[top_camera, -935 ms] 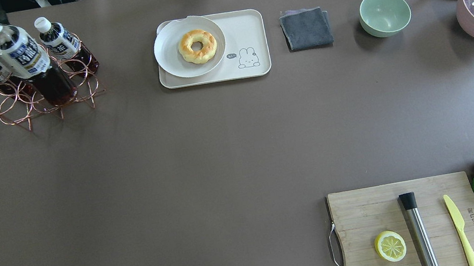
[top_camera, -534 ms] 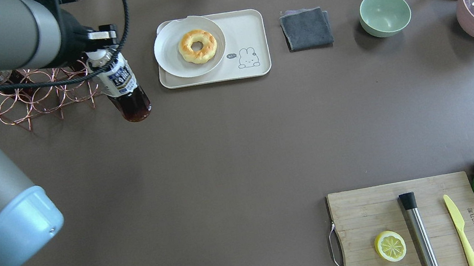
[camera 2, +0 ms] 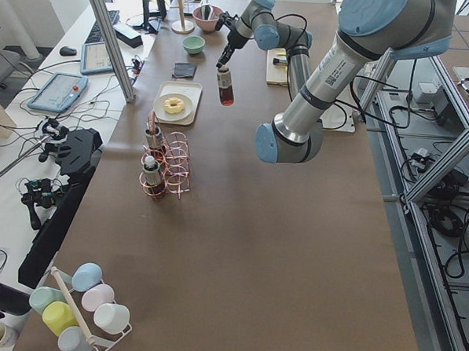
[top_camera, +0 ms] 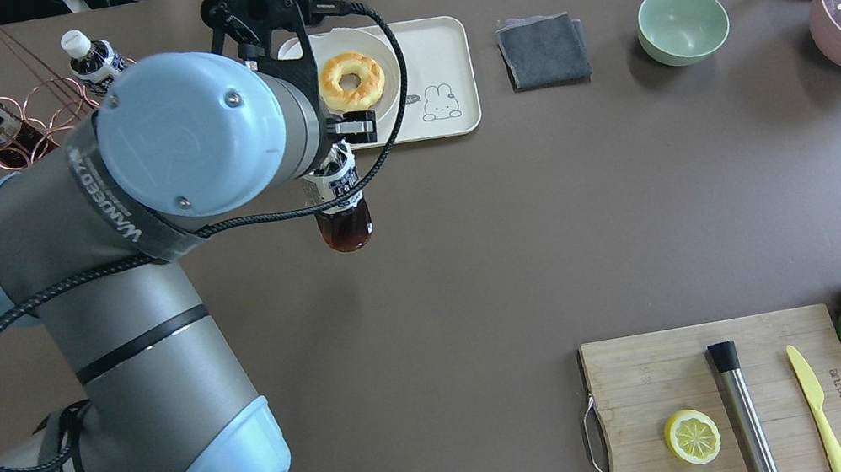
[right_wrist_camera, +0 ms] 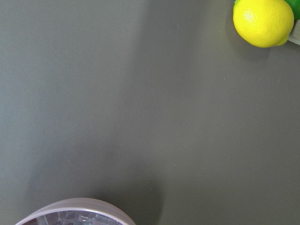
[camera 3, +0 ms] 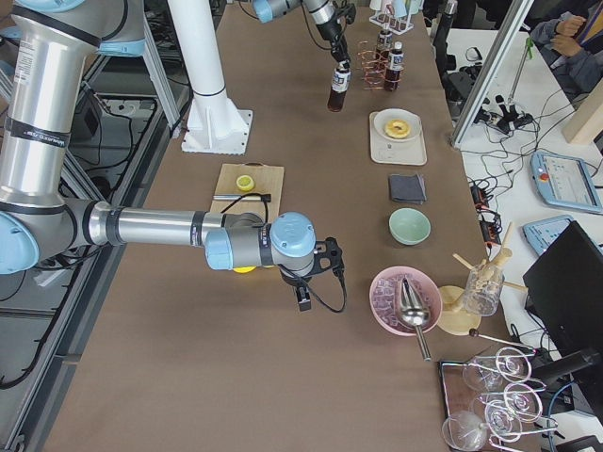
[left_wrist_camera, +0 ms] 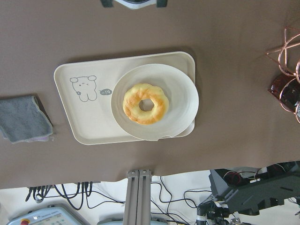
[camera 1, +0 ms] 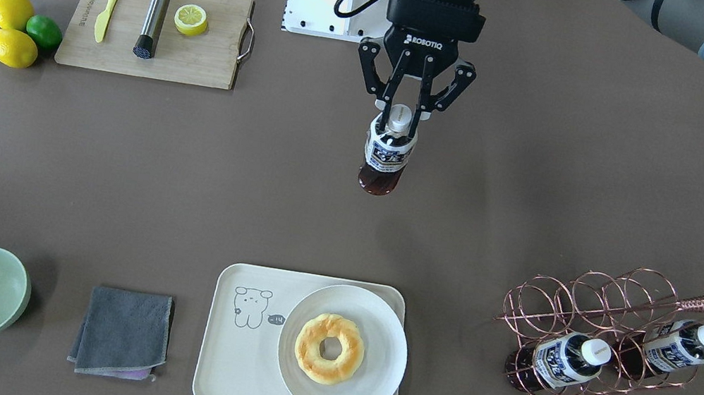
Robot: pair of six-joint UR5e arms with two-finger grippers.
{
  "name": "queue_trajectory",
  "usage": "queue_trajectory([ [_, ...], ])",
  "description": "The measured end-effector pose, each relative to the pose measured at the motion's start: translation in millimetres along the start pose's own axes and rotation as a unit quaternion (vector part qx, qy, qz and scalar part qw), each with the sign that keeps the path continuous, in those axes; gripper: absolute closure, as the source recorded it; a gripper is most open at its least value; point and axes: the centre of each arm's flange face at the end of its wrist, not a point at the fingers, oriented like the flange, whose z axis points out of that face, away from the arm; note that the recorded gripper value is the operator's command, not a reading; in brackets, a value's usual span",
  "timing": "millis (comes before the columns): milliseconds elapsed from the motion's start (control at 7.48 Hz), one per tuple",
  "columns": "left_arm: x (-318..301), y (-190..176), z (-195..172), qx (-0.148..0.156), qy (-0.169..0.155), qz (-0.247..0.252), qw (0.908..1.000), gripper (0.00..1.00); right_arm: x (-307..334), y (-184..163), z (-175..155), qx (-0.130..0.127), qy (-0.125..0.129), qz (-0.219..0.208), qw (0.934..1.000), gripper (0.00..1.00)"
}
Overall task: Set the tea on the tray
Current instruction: 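Lift the tea bottle out of the rack and carry it toward the tray, then lower the tea bottle onto the table in front of the tray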
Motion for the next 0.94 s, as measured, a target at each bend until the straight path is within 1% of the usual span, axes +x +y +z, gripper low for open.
queue_trajectory([
  [267,30,31,20,0.01,0.006,0.006,0.9999,1.0,0,0,0,-0.001,0.0,-0.002,1.0,0.0],
  [534,48,56,30,0.009,0.013,0.006,0.9999,1.0,0,1,1,-0.001,0.0,-0.003,1.0,0.0],
  [668,51,63,32,0.006,0.013,0.003,0.9999,1.0,0,1,1,-0.001,0.001,-0.003,1.0,0.0],
  [935,55,73,35,0.011,0.008,0.005,0.9999,1.0,0,1,1,-0.001,0.0,-0.003,1.0,0.0],
])
